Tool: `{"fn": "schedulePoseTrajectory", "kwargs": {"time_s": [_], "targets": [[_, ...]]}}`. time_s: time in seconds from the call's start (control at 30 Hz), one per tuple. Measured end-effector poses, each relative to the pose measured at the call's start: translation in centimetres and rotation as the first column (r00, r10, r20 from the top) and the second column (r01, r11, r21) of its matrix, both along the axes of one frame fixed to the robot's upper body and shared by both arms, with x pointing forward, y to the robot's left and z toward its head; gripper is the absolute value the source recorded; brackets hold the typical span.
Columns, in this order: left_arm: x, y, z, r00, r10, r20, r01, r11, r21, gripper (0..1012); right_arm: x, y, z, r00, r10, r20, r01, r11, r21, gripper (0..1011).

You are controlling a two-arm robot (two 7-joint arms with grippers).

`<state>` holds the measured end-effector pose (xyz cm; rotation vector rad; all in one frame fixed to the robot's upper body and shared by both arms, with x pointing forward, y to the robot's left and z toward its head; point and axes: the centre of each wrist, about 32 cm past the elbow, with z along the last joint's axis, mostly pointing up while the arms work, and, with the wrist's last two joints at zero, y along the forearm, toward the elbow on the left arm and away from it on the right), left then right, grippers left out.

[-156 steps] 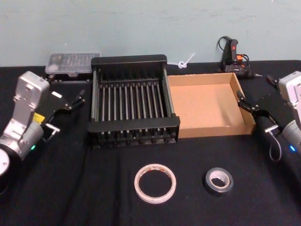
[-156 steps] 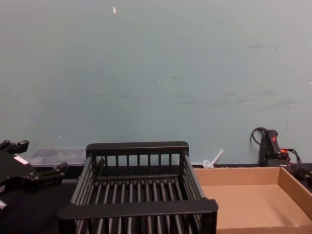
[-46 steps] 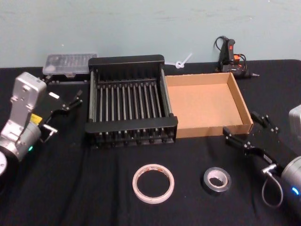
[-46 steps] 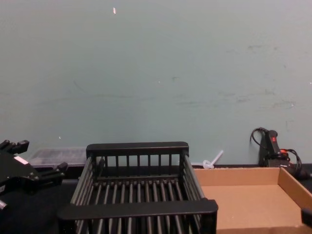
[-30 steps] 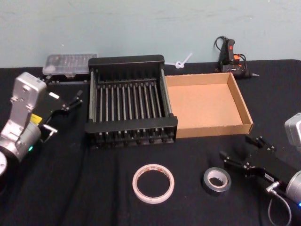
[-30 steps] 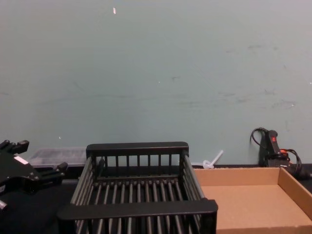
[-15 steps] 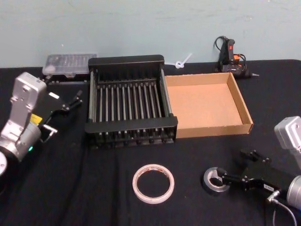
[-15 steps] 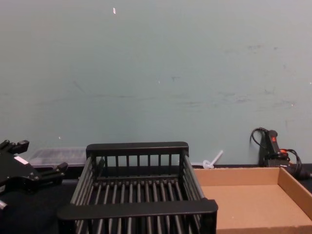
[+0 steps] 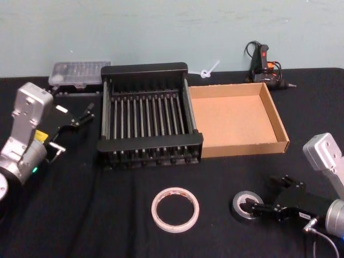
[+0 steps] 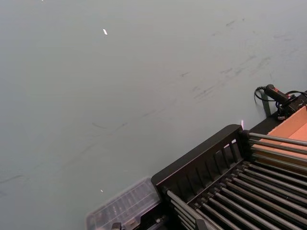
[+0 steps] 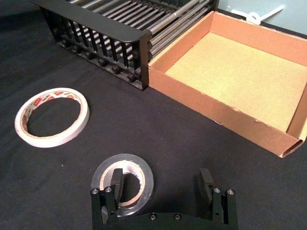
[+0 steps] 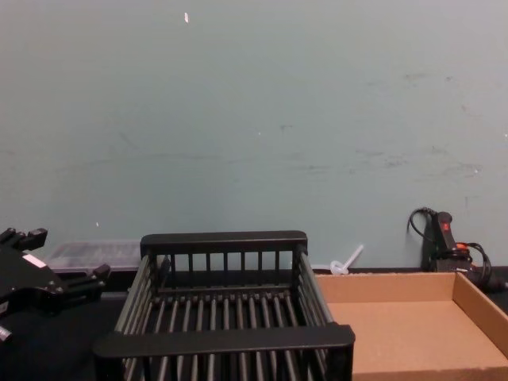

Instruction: Pick up the white tape and place it into the black box , Pick up the silver tape and place it into the brown box.

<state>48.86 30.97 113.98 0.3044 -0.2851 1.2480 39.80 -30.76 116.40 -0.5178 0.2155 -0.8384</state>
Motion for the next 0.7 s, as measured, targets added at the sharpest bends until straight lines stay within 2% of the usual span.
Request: {"fn": "schedulePoseTrajectory", "kwargs": {"time_s": [0.3, 0.7], "targets": [[0.0, 0.0, 0.0, 1.0, 0.0, 0.0, 0.0, 1.0, 0.0, 1001, 1.0, 0.2, 0.1, 1.0, 0.008, -0.011, -0.008, 1.0, -0.018, 1000], [0.0, 0.0, 0.0, 1.0, 0.0, 0.0, 0.0, 1.0, 0.0, 1001, 1.5, 0.4, 0.0, 0.999, 0.03, -0.032, -0.031, 0.999, -0.033, 1000]]}}
